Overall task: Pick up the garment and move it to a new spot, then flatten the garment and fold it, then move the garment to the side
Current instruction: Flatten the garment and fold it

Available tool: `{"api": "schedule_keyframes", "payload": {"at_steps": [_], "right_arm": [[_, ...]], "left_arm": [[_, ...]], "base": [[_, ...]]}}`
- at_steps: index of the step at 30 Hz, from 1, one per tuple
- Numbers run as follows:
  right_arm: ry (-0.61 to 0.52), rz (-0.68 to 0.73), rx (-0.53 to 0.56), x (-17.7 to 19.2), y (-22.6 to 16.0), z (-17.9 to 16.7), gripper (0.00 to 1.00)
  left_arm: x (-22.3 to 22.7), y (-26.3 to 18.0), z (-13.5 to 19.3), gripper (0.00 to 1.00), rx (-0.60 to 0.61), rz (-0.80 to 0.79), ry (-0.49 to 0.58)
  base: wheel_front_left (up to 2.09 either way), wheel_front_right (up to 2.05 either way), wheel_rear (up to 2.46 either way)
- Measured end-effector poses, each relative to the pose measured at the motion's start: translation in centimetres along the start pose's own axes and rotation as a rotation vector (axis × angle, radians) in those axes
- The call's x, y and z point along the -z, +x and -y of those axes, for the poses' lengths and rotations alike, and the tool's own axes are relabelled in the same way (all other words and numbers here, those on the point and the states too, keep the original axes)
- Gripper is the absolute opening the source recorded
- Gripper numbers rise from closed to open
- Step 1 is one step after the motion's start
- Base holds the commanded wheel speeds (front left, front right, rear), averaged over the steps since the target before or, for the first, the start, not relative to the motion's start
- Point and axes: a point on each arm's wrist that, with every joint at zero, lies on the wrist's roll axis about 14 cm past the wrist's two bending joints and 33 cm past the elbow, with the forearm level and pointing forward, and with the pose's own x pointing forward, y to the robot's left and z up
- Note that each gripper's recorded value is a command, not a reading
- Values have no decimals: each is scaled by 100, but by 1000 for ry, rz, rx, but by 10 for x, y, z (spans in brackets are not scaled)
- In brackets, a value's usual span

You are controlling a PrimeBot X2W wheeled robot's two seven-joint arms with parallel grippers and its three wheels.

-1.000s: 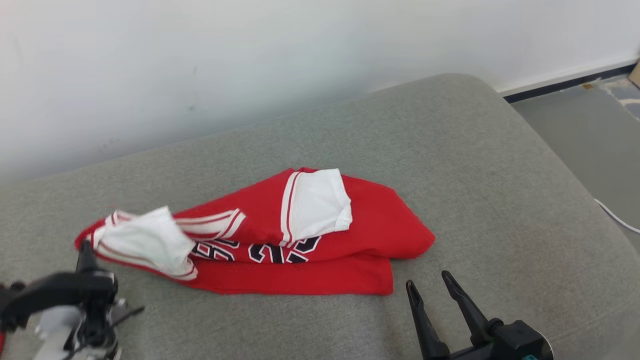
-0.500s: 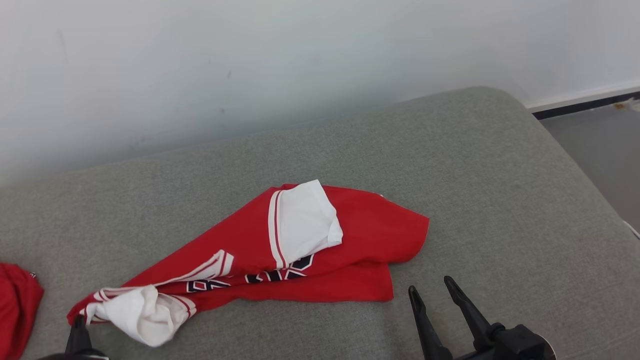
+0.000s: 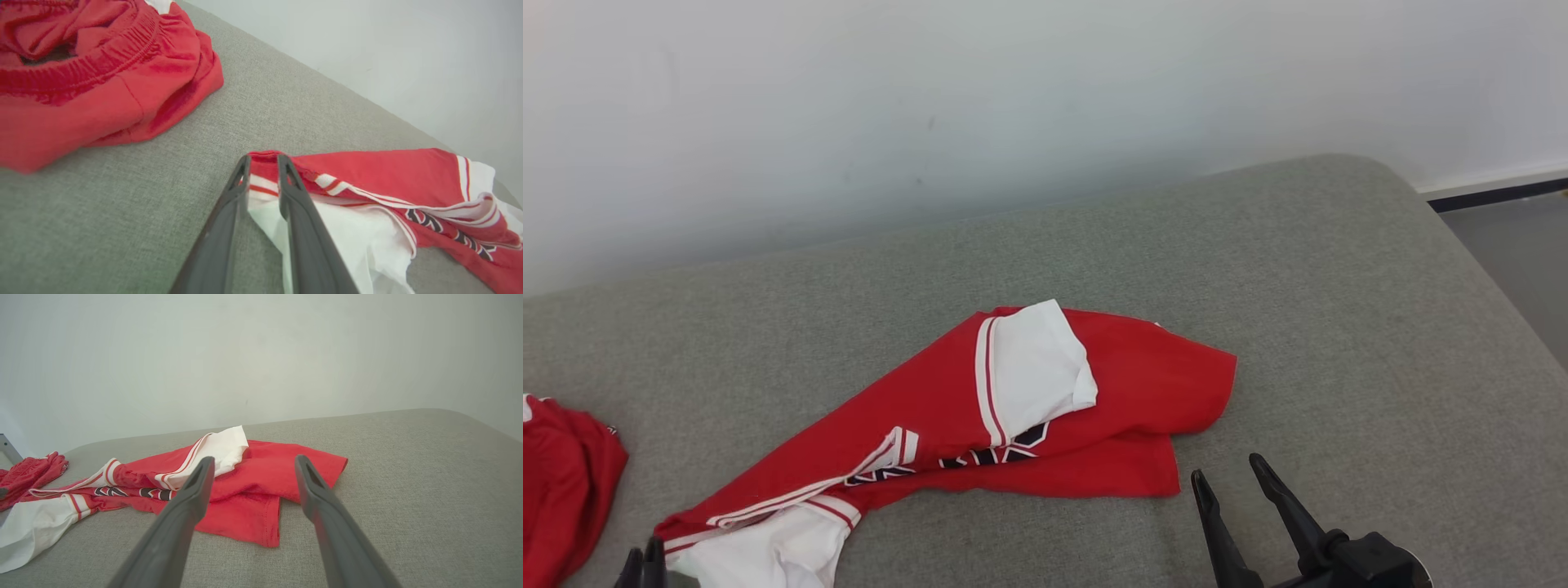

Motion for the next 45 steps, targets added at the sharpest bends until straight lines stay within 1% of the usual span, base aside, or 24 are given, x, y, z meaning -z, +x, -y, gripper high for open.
{"api": "schedule_keyframes", "payload": {"at_steps": [1,2,4,8,15,18,20,25,33,36,41,45], "right_arm": [[1,0,-3,0,1,-1,100],[2,-1,-12,1,2,-3,100],[4,-1,-18,1,4,-4,100],[6,-2,-29,1,6,-7,100],[9,2,-34,1,9,-8,100],[10,5,-38,0,11,-9,100],[10,6,-43,0,12,-10,100],[12,-3,-57,3,13,-14,100],[11,-21,-67,9,16,-15,100],[50,-60,-38,22,15,-9,100],[43,-178,7,58,10,9,100],[27,-247,13,78,15,17,100]], "left_arm": [[1,-2,-2,92,7,-6,41],[2,-6,-6,100,14,-10,131],[-3,-7,-10,100,11,1,195],[-16,-11,-12,100,0,47,249],[-37,-31,-4,100,-14,172,246],[-35,-46,-1,100,-24,198,240],[-32,-56,-1,100,-38,211,216],[-32,-77,7,100,-30,251,236],[-32,-98,21,100,5,298,275],[-31,-104,23,100,10,305,299],[-22,-113,25,100,12,292,308],[-18,-116,24,100,13,281,314]], "base": [[0,0,0],[0,0,0],[0,0,0],[0,0,0],[0,0,0],[0,0,0],[0,0,0],[0,0,0],[0,0,0],[0,0,0],[0,0,0],[0,0,0]]}}
